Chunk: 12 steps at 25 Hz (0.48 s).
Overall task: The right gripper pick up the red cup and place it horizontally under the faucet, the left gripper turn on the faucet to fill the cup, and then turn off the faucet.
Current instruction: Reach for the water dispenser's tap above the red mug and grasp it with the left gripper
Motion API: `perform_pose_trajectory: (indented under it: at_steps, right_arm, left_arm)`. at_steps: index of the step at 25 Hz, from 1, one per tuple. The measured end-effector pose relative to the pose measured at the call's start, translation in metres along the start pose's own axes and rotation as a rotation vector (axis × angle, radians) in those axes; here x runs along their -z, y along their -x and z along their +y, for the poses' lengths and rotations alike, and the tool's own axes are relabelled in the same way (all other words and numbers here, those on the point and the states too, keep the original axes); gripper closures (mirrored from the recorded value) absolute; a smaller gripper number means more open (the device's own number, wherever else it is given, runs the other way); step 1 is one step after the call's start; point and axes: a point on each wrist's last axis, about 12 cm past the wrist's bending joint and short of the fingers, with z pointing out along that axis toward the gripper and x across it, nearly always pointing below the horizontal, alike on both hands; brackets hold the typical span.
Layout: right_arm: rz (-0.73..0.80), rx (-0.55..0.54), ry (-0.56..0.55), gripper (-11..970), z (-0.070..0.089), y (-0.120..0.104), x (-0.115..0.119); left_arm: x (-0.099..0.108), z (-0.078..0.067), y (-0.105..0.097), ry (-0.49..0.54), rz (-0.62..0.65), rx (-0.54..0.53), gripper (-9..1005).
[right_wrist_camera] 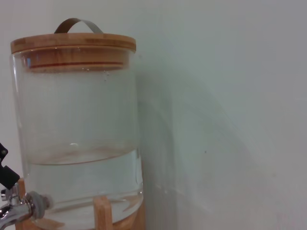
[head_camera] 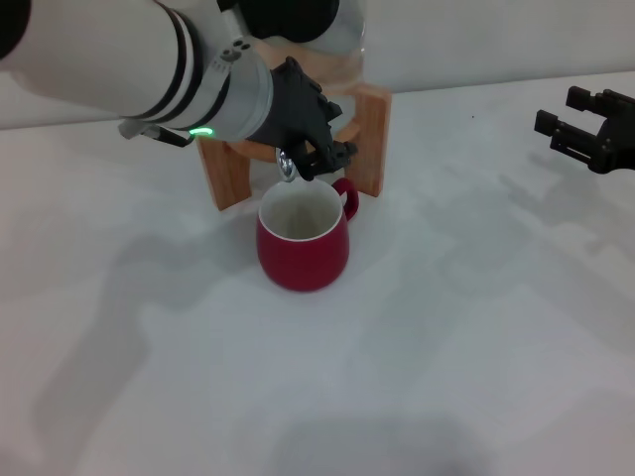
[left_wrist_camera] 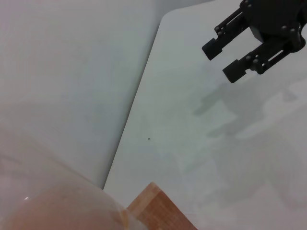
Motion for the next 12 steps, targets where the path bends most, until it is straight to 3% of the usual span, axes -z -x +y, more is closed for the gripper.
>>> perform_pose_trajectory:
  at_steps: [12]
  right_arm:
    - [0.003,0.001,-0.006,369,-0.0003,-0.0007,-0.0002]
  left_arm:
    - [-0.0028,0.0063,-0.0021,0.028,-0.004,0.006,595]
